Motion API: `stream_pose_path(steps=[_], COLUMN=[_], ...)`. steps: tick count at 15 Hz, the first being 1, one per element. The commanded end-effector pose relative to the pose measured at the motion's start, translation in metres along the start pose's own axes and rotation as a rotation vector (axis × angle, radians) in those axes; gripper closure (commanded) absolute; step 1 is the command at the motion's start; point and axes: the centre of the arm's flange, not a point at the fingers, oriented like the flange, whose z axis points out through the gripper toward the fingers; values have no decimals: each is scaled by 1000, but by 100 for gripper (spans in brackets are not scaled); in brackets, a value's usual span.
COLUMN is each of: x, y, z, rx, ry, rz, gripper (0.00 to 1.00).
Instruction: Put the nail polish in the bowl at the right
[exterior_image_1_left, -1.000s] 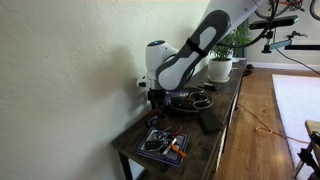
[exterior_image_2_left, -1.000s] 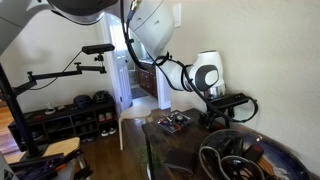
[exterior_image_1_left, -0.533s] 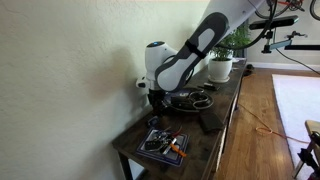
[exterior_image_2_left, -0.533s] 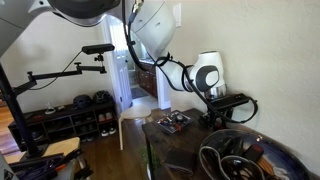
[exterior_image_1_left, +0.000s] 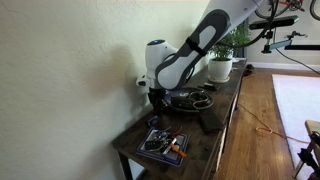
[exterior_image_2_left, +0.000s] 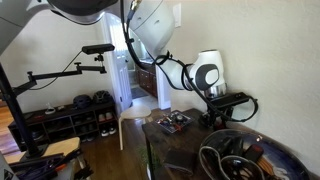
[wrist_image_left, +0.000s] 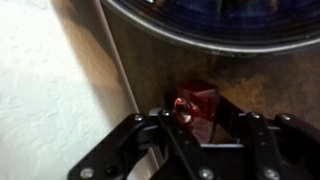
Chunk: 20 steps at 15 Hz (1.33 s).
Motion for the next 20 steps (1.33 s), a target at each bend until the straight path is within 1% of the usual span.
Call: stream_pose_path(steps=[1,7,9,12,16,20], x=[-13,-27,-37,-62,-104,-133], y=[-20,-23,-22,-21,-18,-17], z=[-43,-83,-93,-104,-100,-89], rx=[15,60,84,109,128,129], ry=[-15,-22,-25,-30,-37,-57], rz=[29,138,202,306,449,506], gripper=[81,81,81,81,81,81])
